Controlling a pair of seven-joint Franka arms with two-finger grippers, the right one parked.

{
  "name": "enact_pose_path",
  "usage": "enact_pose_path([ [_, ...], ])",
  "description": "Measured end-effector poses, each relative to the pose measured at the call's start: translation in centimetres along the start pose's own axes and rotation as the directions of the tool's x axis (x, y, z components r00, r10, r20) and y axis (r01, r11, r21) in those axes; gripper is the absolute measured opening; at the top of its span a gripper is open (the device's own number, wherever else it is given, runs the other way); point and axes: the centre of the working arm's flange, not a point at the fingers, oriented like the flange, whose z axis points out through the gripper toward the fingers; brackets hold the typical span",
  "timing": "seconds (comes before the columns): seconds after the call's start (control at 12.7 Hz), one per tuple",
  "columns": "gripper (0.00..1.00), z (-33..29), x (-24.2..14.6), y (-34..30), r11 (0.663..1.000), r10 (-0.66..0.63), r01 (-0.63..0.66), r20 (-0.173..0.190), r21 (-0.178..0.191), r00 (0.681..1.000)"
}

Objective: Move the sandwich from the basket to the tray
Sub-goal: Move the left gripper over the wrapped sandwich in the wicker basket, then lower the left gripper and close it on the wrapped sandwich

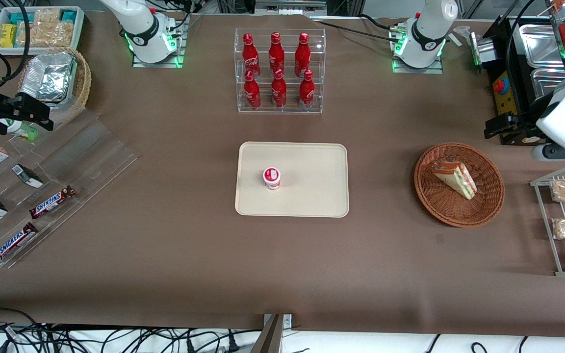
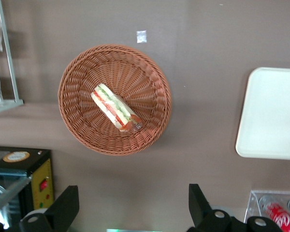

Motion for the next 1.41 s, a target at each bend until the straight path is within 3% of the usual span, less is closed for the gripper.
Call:
enact_pose_path([
  [0.47,1.0,8.7,1.8,-2.0,0.978,-0.209,0.209,-0.004,-0.007,0.978],
  [0.94,1.0,16.6,2.0,-4.4,0.912,-0.411,0.409,-0.059,-0.045,0.91],
  [1.26,1.0,21.2,1.0,-4.4,0.885,-0.463,0.465,-0.118,-0.012,0.878],
  [1.41,1.0,22.9,0.6,-4.1,0.877,-0.477,0.479,-0.146,-0.023,0.867],
])
